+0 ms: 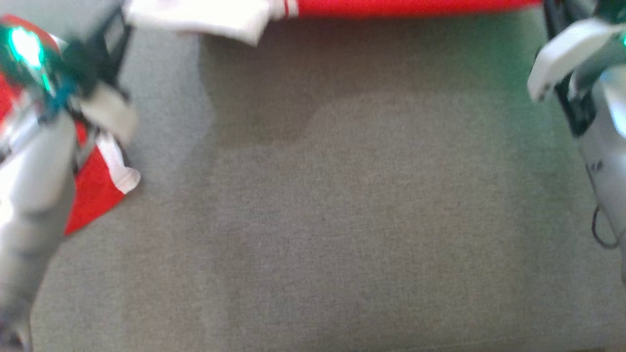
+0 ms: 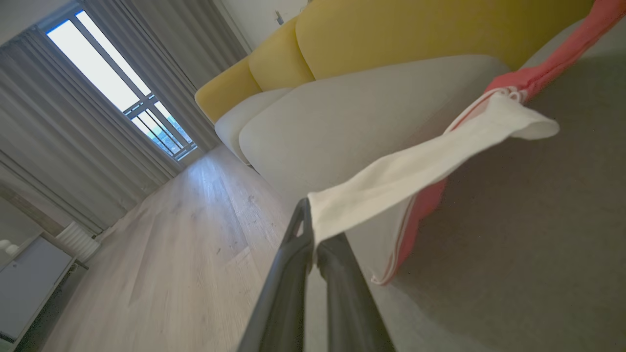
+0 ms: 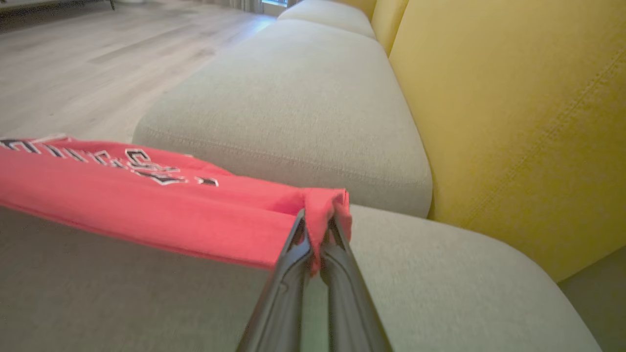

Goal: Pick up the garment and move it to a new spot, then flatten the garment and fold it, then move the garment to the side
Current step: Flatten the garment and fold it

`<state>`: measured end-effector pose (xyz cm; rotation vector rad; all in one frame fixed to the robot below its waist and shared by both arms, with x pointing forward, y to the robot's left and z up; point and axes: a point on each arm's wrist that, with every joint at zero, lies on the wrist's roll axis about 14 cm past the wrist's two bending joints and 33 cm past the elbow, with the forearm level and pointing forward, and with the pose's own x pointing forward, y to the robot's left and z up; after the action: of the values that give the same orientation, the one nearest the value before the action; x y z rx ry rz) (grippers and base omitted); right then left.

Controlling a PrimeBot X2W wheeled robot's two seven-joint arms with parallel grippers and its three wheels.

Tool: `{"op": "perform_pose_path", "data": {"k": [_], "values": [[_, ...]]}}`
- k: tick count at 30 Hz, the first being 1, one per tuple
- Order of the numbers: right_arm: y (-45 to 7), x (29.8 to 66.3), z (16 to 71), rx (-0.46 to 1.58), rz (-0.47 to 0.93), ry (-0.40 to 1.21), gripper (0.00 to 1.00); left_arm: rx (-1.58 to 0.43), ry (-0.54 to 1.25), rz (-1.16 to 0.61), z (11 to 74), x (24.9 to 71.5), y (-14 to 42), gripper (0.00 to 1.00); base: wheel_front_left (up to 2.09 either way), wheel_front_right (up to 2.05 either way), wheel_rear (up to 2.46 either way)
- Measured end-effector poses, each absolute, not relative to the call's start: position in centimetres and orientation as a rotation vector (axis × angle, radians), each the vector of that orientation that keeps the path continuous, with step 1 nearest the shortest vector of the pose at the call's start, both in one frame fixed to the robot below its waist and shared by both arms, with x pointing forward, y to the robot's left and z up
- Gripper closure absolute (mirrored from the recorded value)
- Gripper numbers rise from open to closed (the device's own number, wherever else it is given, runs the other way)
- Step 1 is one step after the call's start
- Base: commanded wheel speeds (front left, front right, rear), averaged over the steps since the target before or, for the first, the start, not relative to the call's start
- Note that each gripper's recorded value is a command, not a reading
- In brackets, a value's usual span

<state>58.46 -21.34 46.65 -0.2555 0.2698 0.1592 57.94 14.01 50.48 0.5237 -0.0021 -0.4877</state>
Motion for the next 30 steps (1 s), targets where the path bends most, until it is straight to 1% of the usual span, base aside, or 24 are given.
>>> {"op": "perform_pose_path", "data": {"k": [4,7,13,16,21,27,29,30], "values": [[-20.9,55.4,45.8,-0.282,0.205,0.351,1.00,0.500,0.074,-0.524,48.2,53.4,14.7,1.00,0.00,0.00,0.00],[-20.4,53.0,45.2,-0.305,0.258,0.400,1.00,0.486,0.099,-0.555,47.7,50.5,14.7,1.00,0.00,0.00,0.00],[-21.0,48.7,44.3,-0.327,0.329,0.509,1.00,0.460,0.166,-0.611,46.6,44.9,14.8,1.00,0.00,0.00,0.00],[-21.0,46.8,44.0,-0.327,0.363,0.556,1.00,0.446,0.187,-0.623,46.5,42.9,14.9,1.00,0.00,0.00,0.00],[-21.8,44.3,43.8,-0.312,0.382,0.617,1.00,0.429,0.221,-0.656,46.5,39.8,14.4,1.00,0.00,0.00,0.00],[-21.2,40.8,43.5,-0.266,0.421,0.687,1.00,0.407,0.273,-0.712,46.3,35.4,13.7,1.00,0.00,0.00,0.00],[-21.2,40.2,43.4,-0.262,0.427,0.702,1.00,0.397,0.279,-0.714,46.4,34.9,13.6,1.00,0.00,0.00,0.00],[-21.2,38.9,43.1,-0.256,0.439,0.732,1.00,0.379,0.296,-0.722,46.5,33.6,13.4,1.00,0.00,0.00,0.00]]}}
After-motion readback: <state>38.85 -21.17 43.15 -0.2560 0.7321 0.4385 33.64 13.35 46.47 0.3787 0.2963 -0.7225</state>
